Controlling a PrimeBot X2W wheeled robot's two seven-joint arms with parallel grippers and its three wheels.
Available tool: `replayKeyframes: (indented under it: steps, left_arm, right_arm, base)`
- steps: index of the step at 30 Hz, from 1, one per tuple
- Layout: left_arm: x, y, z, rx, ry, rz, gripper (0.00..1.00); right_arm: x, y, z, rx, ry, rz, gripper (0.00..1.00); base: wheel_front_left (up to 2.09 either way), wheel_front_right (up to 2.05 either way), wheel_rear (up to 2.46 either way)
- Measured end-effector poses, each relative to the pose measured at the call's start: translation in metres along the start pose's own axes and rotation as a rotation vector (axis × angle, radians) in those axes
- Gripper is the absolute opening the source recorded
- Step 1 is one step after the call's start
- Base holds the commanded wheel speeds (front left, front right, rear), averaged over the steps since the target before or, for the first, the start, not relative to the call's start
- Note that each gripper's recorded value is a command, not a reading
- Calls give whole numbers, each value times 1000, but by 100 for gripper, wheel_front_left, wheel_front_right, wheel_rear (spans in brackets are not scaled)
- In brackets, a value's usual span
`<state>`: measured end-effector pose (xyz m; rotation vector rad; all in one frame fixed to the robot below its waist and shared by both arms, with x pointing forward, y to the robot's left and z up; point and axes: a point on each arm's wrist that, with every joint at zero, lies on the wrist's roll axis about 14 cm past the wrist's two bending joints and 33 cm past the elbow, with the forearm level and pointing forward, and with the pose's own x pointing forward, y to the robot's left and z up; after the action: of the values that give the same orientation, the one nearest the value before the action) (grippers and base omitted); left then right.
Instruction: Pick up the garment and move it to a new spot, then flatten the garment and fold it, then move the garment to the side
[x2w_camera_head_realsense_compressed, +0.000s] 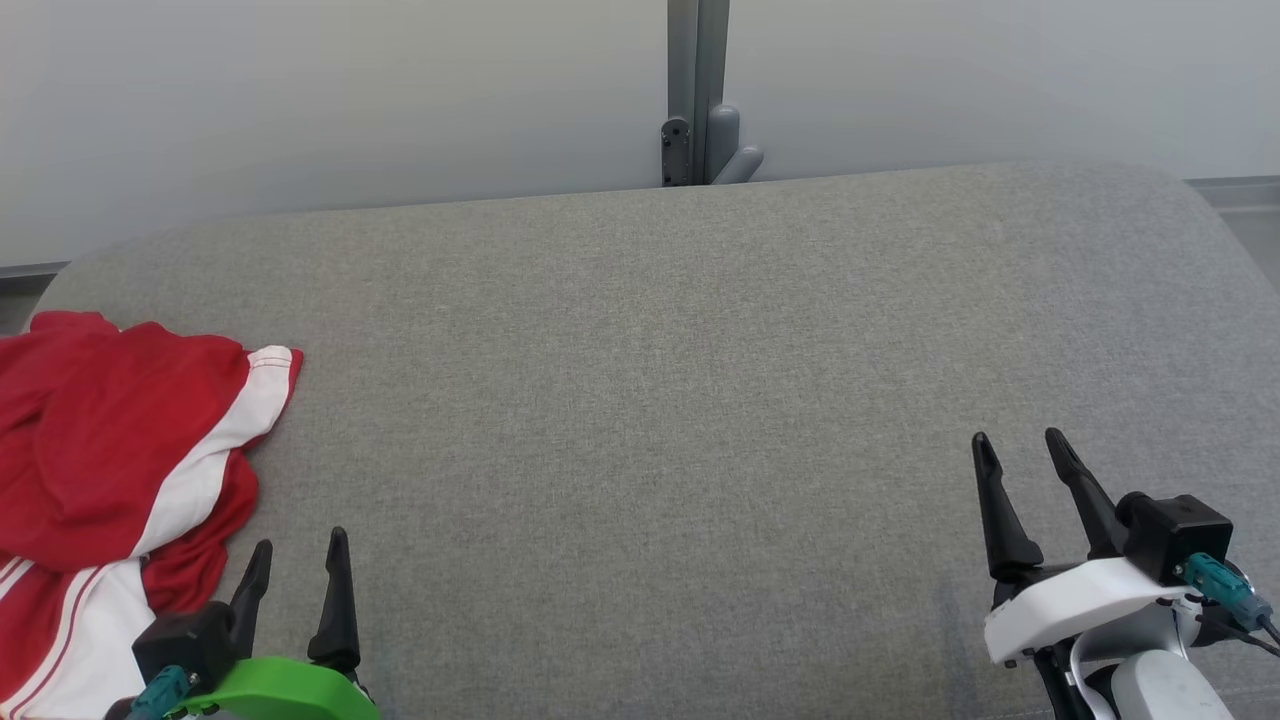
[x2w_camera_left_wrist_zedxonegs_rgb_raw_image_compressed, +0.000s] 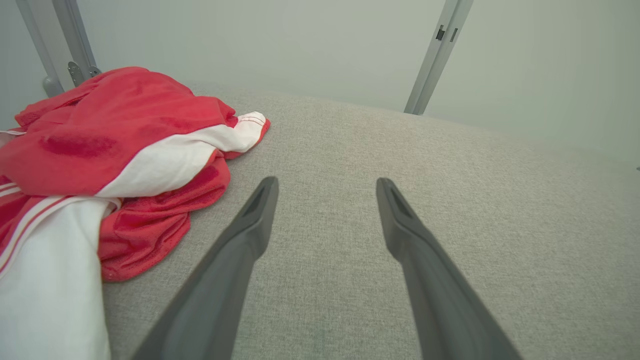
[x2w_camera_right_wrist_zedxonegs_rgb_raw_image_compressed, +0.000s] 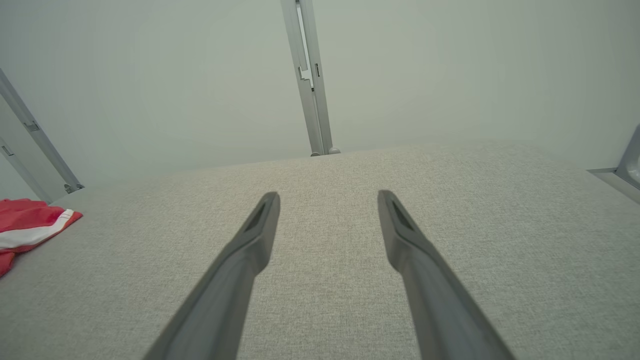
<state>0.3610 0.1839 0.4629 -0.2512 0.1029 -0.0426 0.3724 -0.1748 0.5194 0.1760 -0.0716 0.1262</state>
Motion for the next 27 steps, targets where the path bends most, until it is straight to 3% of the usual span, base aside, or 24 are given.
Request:
replayKeyframes:
  steps: [27]
  left_arm:
    - [-3, 2, -7, 164, -4, -15, 100]
  right_arm:
    - [-5, 6, -1, -163, -18, 33, 100]
  base:
    - [0, 0, 0]
